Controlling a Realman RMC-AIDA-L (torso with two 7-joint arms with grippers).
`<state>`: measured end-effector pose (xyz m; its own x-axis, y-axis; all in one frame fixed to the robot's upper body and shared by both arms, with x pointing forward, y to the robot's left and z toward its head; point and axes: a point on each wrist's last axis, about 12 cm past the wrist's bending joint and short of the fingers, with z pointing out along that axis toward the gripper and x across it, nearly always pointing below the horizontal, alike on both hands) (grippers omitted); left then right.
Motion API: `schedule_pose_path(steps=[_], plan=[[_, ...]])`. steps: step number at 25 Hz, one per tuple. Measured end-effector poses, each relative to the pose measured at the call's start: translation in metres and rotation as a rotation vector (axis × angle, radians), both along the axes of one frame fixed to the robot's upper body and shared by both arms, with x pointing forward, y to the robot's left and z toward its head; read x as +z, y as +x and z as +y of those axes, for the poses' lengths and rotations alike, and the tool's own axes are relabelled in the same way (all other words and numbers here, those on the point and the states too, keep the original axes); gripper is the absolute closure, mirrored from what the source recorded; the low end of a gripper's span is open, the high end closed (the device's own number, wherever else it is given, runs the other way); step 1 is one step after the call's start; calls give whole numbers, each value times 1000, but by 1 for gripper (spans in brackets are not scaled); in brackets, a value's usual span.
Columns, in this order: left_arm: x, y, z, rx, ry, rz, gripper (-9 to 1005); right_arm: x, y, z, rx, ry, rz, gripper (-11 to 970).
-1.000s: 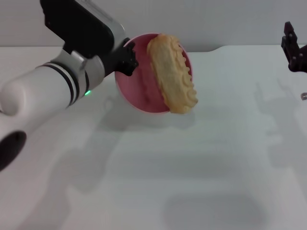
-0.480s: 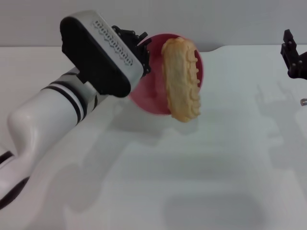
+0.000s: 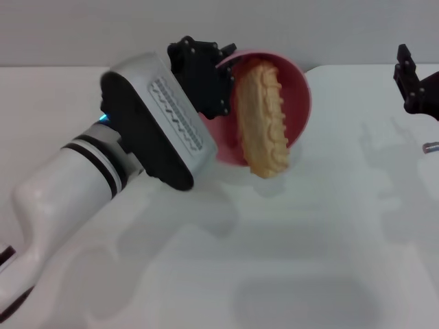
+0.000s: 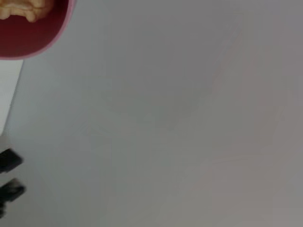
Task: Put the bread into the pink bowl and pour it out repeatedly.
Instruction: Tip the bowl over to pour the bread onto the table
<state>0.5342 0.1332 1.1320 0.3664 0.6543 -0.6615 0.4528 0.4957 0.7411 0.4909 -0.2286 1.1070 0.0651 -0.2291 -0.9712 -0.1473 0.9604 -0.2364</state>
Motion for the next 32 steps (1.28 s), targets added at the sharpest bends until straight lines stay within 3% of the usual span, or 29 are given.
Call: schedule_pose_path(steps=[9, 10, 19, 23, 26, 32], plan=[[1, -6, -4, -41, 61, -80, 946, 0, 0, 2, 9, -2, 1, 392], [9, -13, -3, -73, 12, -181, 946, 0, 0, 2, 9, -2, 1, 392], [11, -11, 3, -50, -25, -249, 946, 2, 2, 4, 16, -4, -5, 390], [8, -7, 4, -33, 38, -309, 946, 3, 2, 4, 19, -6, -9, 390], [3, 1, 9, -9, 196, -364, 946, 3, 2, 4, 19, -7, -9, 389], [3, 8, 16, 15, 329, -423, 946, 3, 2, 4, 22, -17, -6, 388]])
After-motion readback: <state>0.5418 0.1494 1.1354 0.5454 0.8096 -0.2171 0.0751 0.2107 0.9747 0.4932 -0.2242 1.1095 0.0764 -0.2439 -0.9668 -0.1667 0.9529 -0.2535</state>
